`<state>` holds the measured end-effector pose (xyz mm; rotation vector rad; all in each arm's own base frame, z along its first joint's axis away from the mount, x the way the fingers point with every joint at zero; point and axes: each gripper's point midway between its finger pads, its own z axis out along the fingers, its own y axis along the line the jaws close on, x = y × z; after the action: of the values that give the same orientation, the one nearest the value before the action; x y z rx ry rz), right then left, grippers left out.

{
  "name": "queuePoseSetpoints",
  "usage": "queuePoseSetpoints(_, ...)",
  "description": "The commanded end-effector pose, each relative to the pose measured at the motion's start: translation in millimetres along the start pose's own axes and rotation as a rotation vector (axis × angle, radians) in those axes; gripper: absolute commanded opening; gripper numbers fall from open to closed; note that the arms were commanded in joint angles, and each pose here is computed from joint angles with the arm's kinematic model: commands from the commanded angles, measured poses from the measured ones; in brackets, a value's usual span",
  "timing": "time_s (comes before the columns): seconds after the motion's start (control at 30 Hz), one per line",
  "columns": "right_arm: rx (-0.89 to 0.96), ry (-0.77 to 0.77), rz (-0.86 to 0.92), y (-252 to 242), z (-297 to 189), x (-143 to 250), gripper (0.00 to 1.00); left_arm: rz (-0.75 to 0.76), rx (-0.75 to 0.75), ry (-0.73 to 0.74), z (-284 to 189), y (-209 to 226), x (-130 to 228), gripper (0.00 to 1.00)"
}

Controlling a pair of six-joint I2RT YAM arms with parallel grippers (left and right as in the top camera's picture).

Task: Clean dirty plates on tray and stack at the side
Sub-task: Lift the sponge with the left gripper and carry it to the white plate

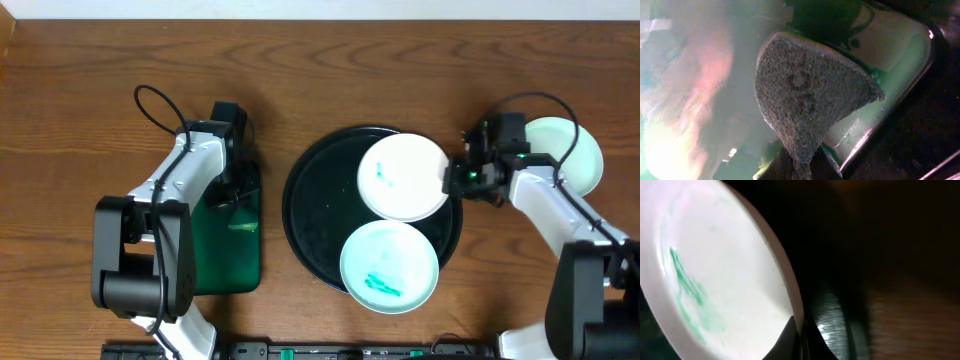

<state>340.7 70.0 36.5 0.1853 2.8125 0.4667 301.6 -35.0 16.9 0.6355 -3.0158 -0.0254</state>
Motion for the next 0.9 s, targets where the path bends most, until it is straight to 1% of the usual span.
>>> queuePoseSetpoints(0.0,-0.024,0.014,-0.094,29,3,10,0.01,0.020,0.006,0.009,0,-1,2,0.07)
queuePoseSetpoints(0.13,-0.001,0.044,-0.136,45,30,20,0.01,0.020,0.007,0.010,0,-1,2,0.07)
queuePoseSetpoints(0.23,0.018,0.053,-0.118,48,47,24,0.01,0.020,0.012,0.017,0,-1,3,0.07)
queuePoseSetpoints(0.37,0.012,0.059,-0.102,48,60,24,0.01,0.020,0.059,0.038,-1,-10,7,0.07)
queuePoseSetpoints(0.47,-0.002,0.032,-0.094,52,58,17,0.02,0.020,0.076,0.039,-1,-13,6,0.07)
queuePoseSetpoints(0.63,-0.037,-0.051,-0.091,68,42,-11,0.01,0.020,0.075,0.039,-1,-13,6,0.07)
queuePoseSetpoints(0.77,-0.050,-0.088,-0.099,78,34,-26,0.01,0.020,0.075,0.039,-1,-13,6,0.07)
queuePoseSetpoints(0.87,0.024,-0.138,-0.080,66,32,-37,0.01,0.020,0.075,0.039,-1,-13,6,0.07)
